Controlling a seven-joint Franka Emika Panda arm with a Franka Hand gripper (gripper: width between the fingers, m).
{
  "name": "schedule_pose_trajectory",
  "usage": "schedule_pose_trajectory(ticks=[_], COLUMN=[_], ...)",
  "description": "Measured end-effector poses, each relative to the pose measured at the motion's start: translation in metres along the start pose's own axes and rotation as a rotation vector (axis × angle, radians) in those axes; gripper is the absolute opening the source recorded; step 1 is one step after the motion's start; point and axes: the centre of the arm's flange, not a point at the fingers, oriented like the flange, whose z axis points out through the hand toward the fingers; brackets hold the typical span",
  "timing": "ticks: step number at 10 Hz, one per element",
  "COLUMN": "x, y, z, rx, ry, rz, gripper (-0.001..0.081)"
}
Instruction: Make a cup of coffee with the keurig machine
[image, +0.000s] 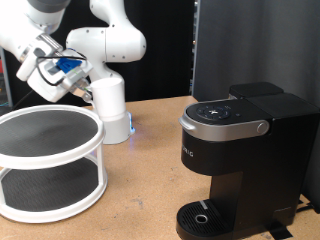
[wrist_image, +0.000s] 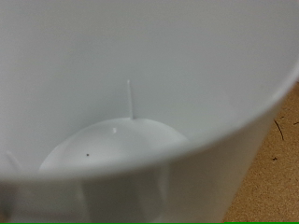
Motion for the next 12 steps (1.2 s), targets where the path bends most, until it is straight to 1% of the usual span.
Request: schedule_pose_trajectory(ticks=[2, 5, 9, 12], x=[0.013, 0.028, 0.035, 0.037], y=[-0.008, -0.018, -0.022, -0.024], z=[0.021, 0.040, 0.055, 0.057], rx=[-0.013, -0.027, -0.028, -0.025], ry=[0.017, 0.037, 0.032, 0.023], rz=[0.002, 0.010, 0.013, 0.012], gripper=[0.0072, 0.0072, 0.0072, 0.0072])
